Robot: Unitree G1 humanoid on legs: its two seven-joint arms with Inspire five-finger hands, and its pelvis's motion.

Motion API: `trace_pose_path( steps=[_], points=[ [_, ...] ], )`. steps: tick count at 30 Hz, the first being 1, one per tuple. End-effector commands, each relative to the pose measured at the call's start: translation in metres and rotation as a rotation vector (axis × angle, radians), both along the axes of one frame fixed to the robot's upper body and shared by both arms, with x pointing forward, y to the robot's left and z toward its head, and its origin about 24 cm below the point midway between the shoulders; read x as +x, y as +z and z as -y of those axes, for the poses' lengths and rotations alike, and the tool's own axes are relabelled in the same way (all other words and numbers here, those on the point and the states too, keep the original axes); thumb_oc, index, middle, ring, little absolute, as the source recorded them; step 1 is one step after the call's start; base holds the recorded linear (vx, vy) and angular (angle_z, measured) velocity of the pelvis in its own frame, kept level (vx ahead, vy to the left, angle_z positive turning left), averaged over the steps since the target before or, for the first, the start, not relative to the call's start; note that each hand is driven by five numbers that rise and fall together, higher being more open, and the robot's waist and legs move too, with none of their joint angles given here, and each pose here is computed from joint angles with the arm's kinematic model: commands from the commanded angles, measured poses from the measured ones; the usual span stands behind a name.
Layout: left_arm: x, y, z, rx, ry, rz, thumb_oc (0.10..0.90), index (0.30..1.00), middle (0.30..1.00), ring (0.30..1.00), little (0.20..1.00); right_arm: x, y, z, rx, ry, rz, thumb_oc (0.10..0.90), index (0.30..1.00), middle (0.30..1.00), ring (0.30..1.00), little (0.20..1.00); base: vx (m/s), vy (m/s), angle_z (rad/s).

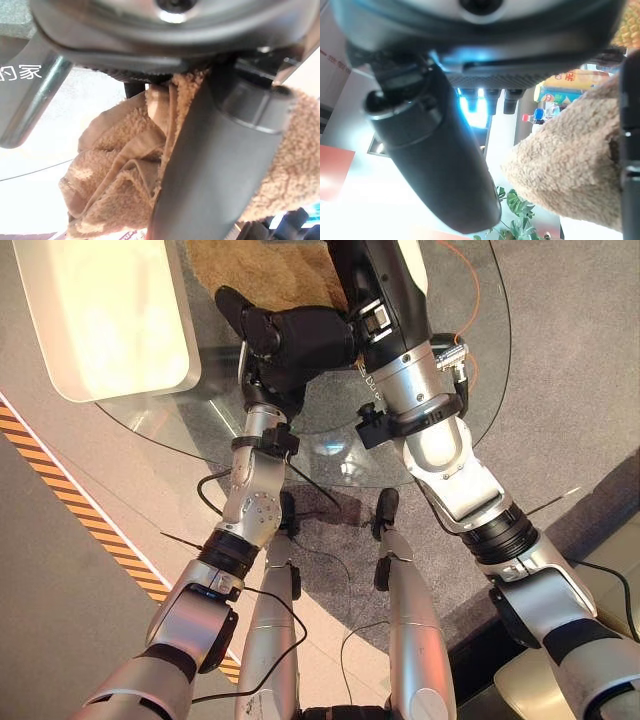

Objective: Wipe the table with a cloth and put it in the basket.

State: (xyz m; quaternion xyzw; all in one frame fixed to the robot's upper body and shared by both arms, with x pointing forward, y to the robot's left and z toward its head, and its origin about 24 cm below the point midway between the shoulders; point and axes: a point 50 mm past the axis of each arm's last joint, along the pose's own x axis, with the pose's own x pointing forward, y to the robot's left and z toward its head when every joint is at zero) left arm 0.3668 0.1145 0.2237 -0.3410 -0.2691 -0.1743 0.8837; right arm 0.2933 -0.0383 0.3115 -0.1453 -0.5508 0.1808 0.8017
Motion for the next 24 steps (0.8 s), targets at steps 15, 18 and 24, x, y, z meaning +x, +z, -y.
trace_pose_path(
  steps=[15,18,24],
  points=[
    [-0.018,0.067,-0.004,-0.001,0.01,0.339,0.1,0.3,0.3,0.3,0.2,-0.039,0.05,0.01,0.166,0.0,0.347,0.8,0.9,0.9,0.9,0.9,0.0,0.0,0.0],
    [-0.017,0.067,-0.006,-0.004,0.023,0.337,0.1,0.3,0.3,0.3,0.2,-0.037,0.05,0.013,0.182,-0.024,0.349,0.8,0.9,0.9,0.9,0.9,0.0,0.0,0.0],
    [-0.014,0.068,-0.02,-0.014,0.078,0.335,0.1,0.3,0.3,0.3,0.2,-0.033,0.053,0.025,0.241,-0.081,0.352,0.8,0.9,0.9,0.9,0.9,0.0,0.0,0.0]
  ],
)
